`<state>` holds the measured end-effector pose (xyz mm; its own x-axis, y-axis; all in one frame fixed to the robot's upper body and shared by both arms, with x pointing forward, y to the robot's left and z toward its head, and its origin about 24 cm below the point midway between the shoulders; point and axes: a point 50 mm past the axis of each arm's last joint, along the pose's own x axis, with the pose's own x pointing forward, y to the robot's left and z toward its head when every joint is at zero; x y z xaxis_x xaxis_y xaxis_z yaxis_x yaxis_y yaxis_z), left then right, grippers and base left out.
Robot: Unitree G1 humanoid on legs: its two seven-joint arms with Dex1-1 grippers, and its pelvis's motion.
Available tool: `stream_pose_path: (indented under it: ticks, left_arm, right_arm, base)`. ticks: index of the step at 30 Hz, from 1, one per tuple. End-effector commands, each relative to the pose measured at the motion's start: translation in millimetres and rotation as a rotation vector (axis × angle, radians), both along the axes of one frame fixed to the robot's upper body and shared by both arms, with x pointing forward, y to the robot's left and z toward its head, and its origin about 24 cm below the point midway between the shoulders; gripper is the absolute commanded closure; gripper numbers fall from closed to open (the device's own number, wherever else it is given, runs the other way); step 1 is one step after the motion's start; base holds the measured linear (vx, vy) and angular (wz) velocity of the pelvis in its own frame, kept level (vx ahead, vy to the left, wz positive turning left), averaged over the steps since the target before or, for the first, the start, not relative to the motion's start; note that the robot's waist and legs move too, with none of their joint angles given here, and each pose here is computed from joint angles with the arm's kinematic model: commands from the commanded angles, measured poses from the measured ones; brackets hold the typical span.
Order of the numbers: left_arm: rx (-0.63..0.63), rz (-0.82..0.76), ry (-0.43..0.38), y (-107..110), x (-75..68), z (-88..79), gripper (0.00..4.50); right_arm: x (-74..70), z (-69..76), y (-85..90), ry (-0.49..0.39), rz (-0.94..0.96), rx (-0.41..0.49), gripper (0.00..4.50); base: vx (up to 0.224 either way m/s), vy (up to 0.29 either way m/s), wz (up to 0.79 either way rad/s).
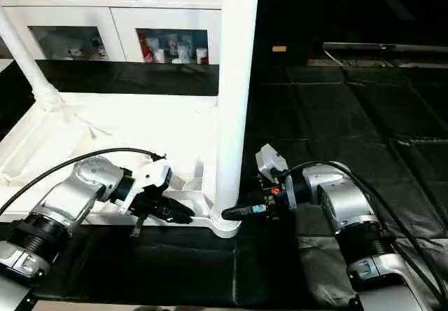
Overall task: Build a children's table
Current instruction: Rotate leg to tighten
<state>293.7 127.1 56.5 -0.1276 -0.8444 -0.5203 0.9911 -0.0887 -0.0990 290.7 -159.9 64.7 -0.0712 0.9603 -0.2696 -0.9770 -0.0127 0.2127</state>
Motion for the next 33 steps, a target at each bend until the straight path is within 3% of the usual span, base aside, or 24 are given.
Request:
stream_pose_path:
  ticks: [1, 9, 14, 17, 21, 23, 28, 33]
  left_arm:
    - [-0.014, -0.083, -0.018, -9.2, -3.2, 5.9, 4.5]
    - [-0.02, -0.061, -0.017, -8.7, -1.8, 6.1, 4.5]
    - [-0.03, 0.082, -0.048, -13.3, 9.5, 4.8, 4.5]
    - [-0.086, 0.262, -0.045, -22.3, 23.2, 6.0, 4.5]
    - [-0.098, 0.401, -0.032, -36.0, 34.2, 5.8, 4.5]
    - [-0.098, 0.416, -0.031, -37.8, 35.4, 5.7, 4.5]
    - [-0.097, 0.589, -0.059, -61.0, 51.2, 8.4, 4.5]
    - [-0.103, 0.612, -0.067, -68.1, 53.4, 11.3, 4.5]
  right_arm:
    - [-0.8, -0.2, 4.1, -0.001, 0.018, 0.006, 2.07]
    - [-2.6, -2.8, 4.7, 0.027, 0.018, 0.016, 2.5]
    - [-0.8, -5.3, 7.9, 0.037, -0.095, 0.054, 2.52]
    - [7.2, -17.2, 18.4, 0.024, -0.299, -0.008, 2.52]
    - [18.7, -22.8, 37.4, 0.001, -0.48, -0.023, 2.53]
    - [20.3, -23.3, 39.6, 0.0, -0.504, -0.027, 2.54]
    - [41.5, -21.2, 71.6, -0.004, -0.761, -0.064, 2.57]
    - [43.5, -17.0, 84.0, -0.038, -0.771, -0.038, 2.57]
  base:
    - [0.0, 0.0, 0.0]
    - [0.0, 0.0, 0.0]
    - [0.0, 0.0, 0.0]
    - [0.0, 0.0, 0.0]
    - [0.0, 0.0, 0.0]
    - [0.0, 0.0, 0.0]
    - [0.0, 0.0, 0.0]
    - [0.0, 0.0, 0.0]
